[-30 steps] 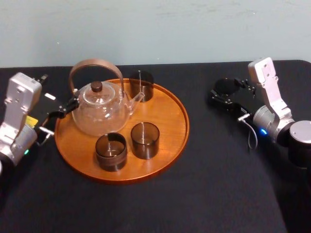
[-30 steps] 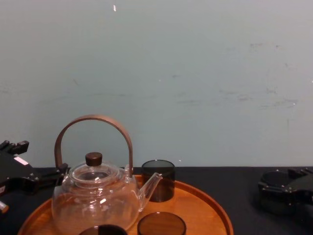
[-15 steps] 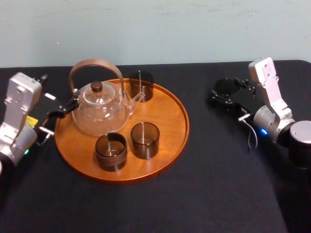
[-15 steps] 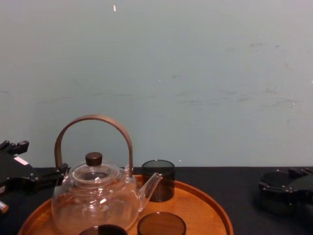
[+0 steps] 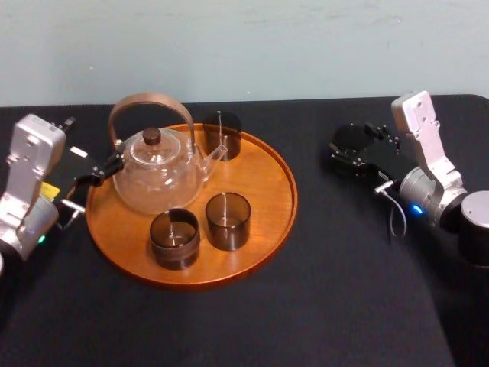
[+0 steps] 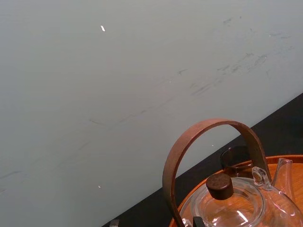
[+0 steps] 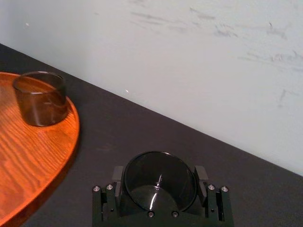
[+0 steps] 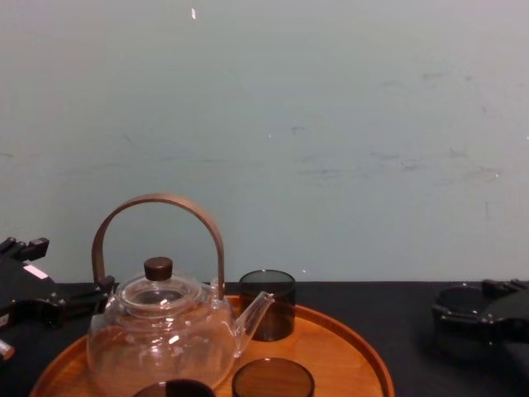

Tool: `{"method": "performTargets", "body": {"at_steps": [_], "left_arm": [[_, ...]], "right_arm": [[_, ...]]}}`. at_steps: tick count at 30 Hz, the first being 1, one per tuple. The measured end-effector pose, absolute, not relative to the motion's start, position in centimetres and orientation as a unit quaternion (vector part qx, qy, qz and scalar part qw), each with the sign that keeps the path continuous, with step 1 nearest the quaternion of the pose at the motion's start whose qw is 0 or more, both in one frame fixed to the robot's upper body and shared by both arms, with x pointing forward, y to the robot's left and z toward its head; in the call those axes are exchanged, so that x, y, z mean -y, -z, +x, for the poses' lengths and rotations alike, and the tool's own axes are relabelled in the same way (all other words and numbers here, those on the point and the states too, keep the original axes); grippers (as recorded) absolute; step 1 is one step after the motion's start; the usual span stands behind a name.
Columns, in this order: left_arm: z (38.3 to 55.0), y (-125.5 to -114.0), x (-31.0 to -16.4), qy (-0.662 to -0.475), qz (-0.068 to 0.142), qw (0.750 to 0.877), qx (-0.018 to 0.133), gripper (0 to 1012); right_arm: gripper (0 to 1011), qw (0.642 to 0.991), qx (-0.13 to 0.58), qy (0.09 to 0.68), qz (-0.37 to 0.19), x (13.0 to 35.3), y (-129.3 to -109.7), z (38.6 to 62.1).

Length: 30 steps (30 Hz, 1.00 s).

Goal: Pick up the glass from the table and place it on the tray.

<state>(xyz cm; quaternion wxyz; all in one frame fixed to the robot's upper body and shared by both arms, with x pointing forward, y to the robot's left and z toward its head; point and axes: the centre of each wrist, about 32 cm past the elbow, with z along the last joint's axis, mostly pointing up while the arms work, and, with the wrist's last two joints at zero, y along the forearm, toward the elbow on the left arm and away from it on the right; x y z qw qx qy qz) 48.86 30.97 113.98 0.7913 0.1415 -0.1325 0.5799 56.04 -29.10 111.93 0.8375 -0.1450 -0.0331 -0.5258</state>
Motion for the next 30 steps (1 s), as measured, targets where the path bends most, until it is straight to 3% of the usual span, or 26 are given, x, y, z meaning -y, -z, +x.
{"method": "performTargets", "body": {"at_steps": [16,30], "left_arm": [[48.9,-114.0,-31.0,-0.580,0.141,0.791,0.132,1010],[48.9,-114.0,-31.0,-0.580,0.141,0.791,0.132,1010]], "right_arm": [[925,0.861,0.066,0.486,-0.138,26.7,-114.7,54.4],[924,0.877,0.078,0.456,-0.131,24.5,-115.5,54.5]]}}
